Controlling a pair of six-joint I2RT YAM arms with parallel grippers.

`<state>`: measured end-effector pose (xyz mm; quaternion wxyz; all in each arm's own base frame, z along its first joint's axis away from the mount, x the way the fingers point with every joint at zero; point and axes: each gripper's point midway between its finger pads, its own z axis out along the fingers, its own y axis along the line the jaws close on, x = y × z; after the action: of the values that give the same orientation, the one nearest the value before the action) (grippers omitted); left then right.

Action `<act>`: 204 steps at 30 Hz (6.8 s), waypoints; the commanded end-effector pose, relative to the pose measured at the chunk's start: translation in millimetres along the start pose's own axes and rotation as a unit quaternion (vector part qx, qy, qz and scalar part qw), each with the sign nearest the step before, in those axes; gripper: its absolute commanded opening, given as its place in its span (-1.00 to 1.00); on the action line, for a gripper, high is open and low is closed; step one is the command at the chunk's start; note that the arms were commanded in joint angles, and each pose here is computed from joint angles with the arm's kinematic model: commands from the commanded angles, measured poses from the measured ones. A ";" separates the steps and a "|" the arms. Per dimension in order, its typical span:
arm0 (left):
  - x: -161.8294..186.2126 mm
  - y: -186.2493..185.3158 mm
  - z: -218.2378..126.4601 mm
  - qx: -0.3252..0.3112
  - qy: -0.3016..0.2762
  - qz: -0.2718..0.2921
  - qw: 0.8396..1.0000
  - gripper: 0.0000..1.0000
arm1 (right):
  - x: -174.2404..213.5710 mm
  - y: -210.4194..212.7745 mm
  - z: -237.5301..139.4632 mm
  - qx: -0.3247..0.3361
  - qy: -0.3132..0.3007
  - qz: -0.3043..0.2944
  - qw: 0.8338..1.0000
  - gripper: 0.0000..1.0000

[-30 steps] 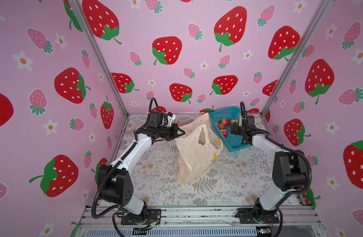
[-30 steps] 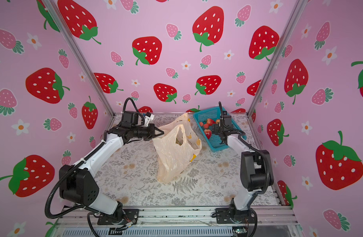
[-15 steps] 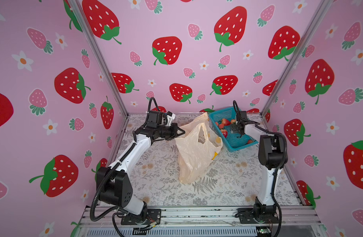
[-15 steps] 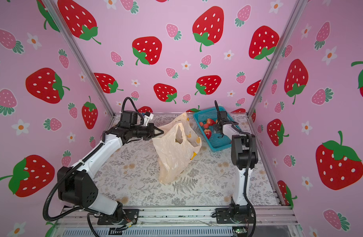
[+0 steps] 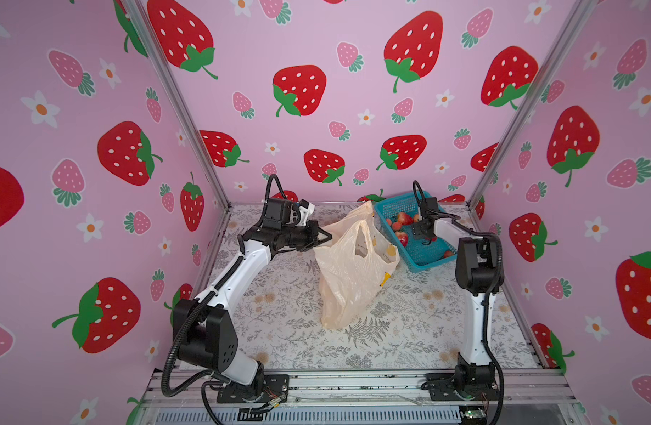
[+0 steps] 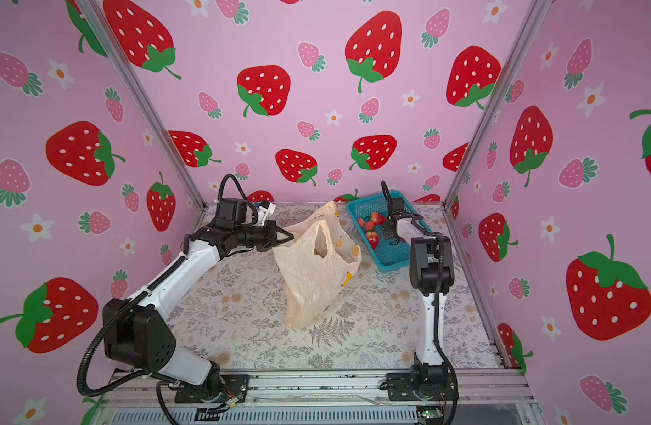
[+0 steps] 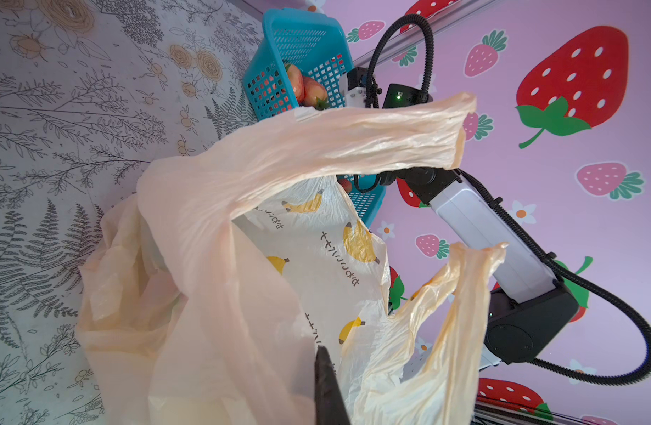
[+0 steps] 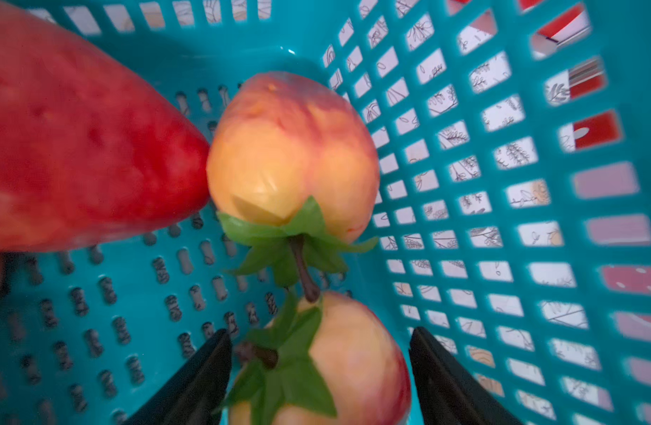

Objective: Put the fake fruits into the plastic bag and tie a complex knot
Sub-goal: 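Grasp a yellow-red peach in the teal basket with the right gripper, then carry the peach with the right gripper into the bag mouth, then release the peach inside the bag and lift the right gripper out, then move the right gripper into the teal basket and grasp a yellow-red peach, then carry the peach with the right gripper into the bag mouth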

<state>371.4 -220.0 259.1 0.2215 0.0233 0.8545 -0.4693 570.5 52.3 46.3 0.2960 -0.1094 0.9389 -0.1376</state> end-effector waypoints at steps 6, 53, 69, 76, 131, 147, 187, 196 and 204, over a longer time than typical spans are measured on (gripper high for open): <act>2.6 -6.9 -1.5 0.014 0.004 0.004 1.000 -1.00 | -2.0 6.8 -7.6 -0.037 0.004 -0.004 0.999 0.11; 5.9 -8.7 0.6 0.014 0.007 0.011 1.000 -1.00 | 106.1 272.9 -335.8 -0.605 -0.121 -0.081 0.783 -0.25; 6.3 -7.4 2.2 0.014 0.009 0.007 1.000 -1.00 | 83.7 268.2 -296.8 -0.539 -0.115 -0.036 0.833 0.24; 6.7 -8.1 1.5 0.014 0.010 0.009 1.000 -1.00 | 71.2 259.5 -303.2 -0.538 -0.136 -0.035 0.831 0.55; 4.4 -7.9 -2.9 0.006 0.003 0.011 1.000 -1.00 | -7.8 86.5 -86.8 -0.298 -0.077 0.148 0.940 0.63; 4.7 -8.0 -3.0 0.006 0.004 0.009 1.000 -1.00 | 16.6 103.9 -46.4 -0.272 -0.019 0.106 0.956 0.28; 7.7 -7.2 0.4 0.005 0.007 0.008 1.000 -1.00 | 18.9 183.7 -322.9 -0.396 -0.301 -0.025 0.867 -0.33; 8.1 -10.5 -0.9 0.007 0.007 0.011 1.000 -1.00 | 39.1 229.9 -277.8 -0.412 -0.207 -0.009 0.887 -0.32; 8.0 -12.4 -1.7 0.009 0.005 0.013 1.000 -1.00 | 61.1 274.4 -287.1 -0.498 -0.158 -0.036 0.852 -0.25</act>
<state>367.6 -226.2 258.3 0.2175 0.0299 0.8551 -0.4697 330.9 326.6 137.8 0.3568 -0.2786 0.8361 0.3098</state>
